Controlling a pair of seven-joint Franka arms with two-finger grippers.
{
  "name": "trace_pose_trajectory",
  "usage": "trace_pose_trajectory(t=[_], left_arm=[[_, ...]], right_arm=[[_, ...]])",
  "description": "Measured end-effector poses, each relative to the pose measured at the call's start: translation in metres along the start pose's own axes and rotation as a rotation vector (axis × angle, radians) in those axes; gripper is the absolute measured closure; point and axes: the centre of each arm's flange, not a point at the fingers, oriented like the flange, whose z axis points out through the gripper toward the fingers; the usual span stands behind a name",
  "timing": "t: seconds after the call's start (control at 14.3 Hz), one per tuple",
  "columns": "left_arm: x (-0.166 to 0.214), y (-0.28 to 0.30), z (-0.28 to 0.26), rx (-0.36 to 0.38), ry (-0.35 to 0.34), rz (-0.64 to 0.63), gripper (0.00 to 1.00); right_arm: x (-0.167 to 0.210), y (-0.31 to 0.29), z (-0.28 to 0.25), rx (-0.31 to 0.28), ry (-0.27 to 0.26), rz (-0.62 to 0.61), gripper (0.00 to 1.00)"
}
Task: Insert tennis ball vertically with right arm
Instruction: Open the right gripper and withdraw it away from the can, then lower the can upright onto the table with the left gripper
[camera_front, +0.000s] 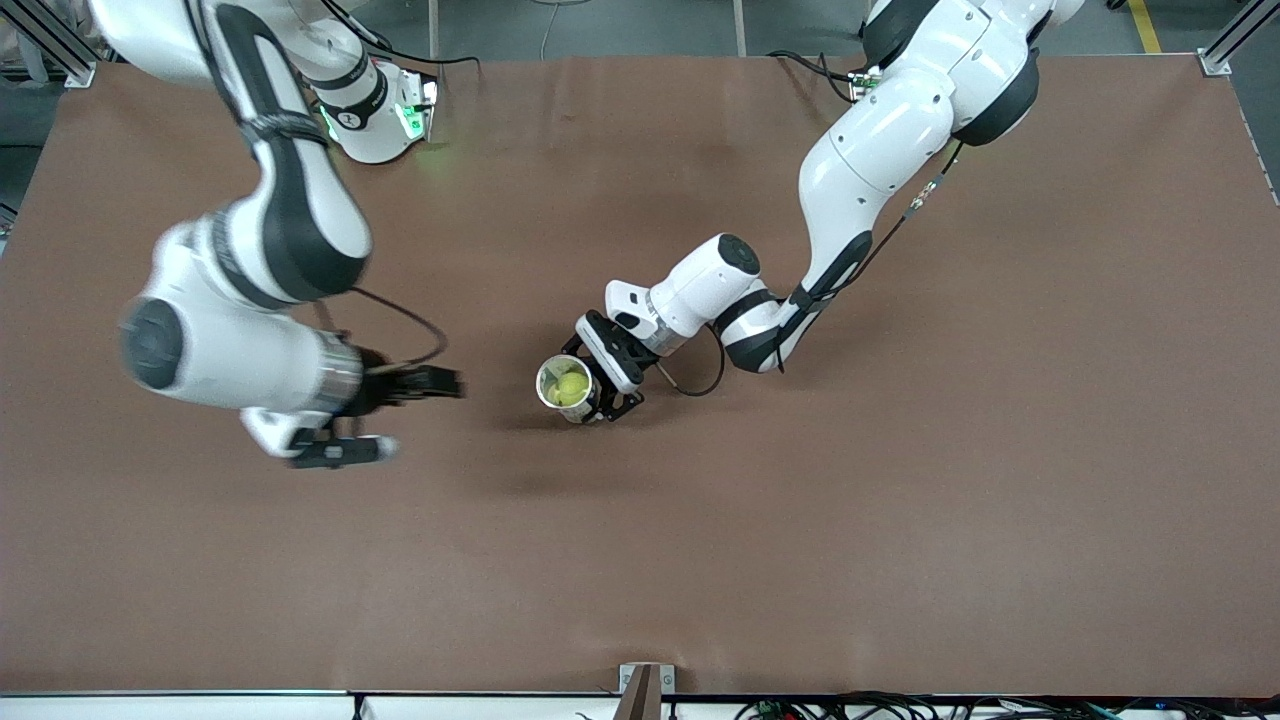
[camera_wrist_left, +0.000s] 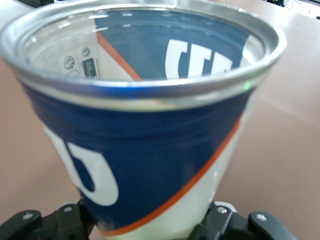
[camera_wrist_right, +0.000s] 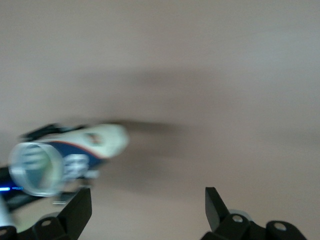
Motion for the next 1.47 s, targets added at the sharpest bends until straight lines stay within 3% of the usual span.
trace_pose_trajectory(t=[0.14, 0.21, 0.28, 0.35, 0.98, 1.47], left_arm=[[-0.001, 0.0, 0.001, 0.001, -0.002, 0.002, 0.17], [-0.002, -0.002, 0.001, 0.005, -0.004, 0.008, 0.17], [-0.005, -0.005, 0.001, 0.013, -0.01, 0.015, 0.1], [-0.007, -0.008, 0.002, 0.018, -0.015, 0.018, 0.01], [-0.027, -0.006, 0.006, 0.012, -0.056, 0.022, 0.0], [-0.053, 0.002, 0.008, -0.005, -0.108, 0.017, 0.0]], right_arm=[[-0.018, 0.055, -0.061, -0.157, 0.046, 0.041, 0.0], [-0.029, 0.075, -0.086, -0.189, 0.058, 0.065, 0.0], [-0.04, 0.09, -0.108, -0.203, 0.063, 0.09, 0.0], [-0.048, 0.104, -0.126, -0.208, 0.072, 0.115, 0.0], [-0.073, 0.196, -0.193, -0.203, 0.153, 0.277, 0.0], [-0.085, 0.212, -0.208, -0.163, 0.167, 0.201, 0.0]])
